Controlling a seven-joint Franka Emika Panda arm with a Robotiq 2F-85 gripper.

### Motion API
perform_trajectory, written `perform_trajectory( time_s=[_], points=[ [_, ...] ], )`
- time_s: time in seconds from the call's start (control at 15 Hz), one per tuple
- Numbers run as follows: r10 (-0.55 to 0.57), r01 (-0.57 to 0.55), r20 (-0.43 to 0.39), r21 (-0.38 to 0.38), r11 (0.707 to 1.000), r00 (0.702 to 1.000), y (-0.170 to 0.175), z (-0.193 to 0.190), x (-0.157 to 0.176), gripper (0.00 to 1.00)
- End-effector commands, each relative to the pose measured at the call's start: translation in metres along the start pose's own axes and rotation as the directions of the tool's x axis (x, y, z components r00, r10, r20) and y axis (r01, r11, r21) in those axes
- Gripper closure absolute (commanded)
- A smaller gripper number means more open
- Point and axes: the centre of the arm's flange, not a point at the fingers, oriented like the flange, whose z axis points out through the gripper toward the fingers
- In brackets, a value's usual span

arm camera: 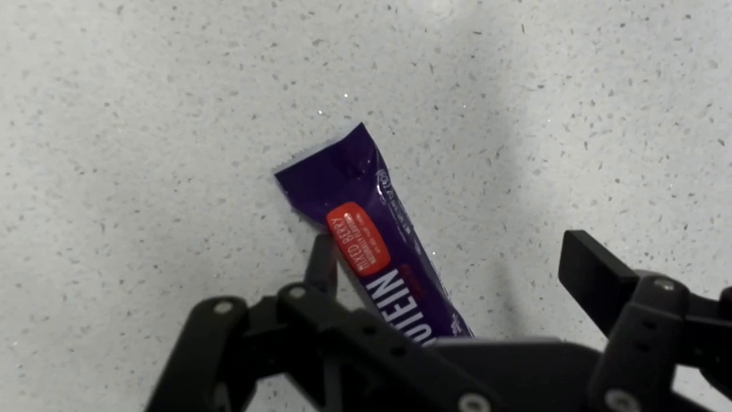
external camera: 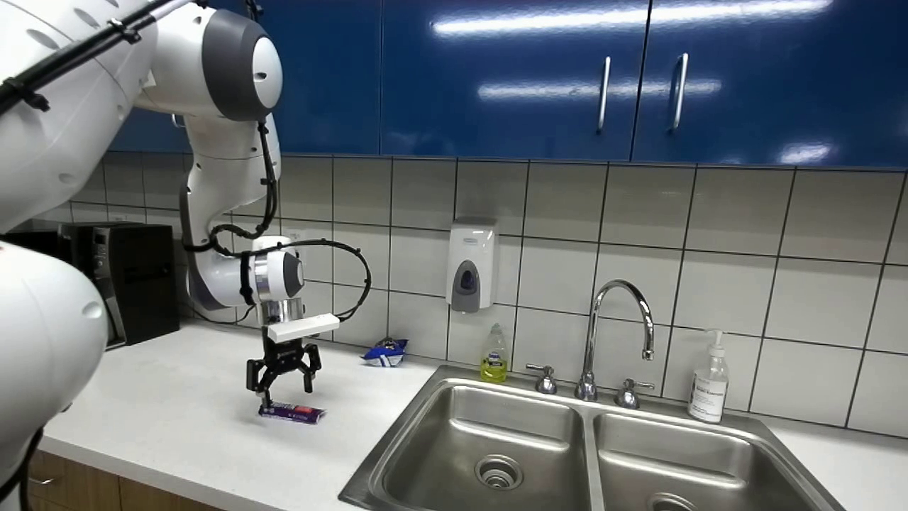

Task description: Put the purple snack in the sink.

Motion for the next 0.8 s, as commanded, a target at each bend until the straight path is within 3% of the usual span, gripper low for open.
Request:
perform_trajectory(
  time_s=[0.0,0.53,0.73],
  points=[
    [-0.116,0.116,0.007,0.023,0.993,0.993,0.0076,-0.0027,-0.0020,0.00],
    [-0.283,0.283,-0.022,0.040,0.958,0.959,0.0113,-0.0034,-0.0011,0.00],
    [-0.257,0.257,-0.017,0.018,0.966,0.966,0.0031,0.0010,-0.0017,0.00]
  ],
)
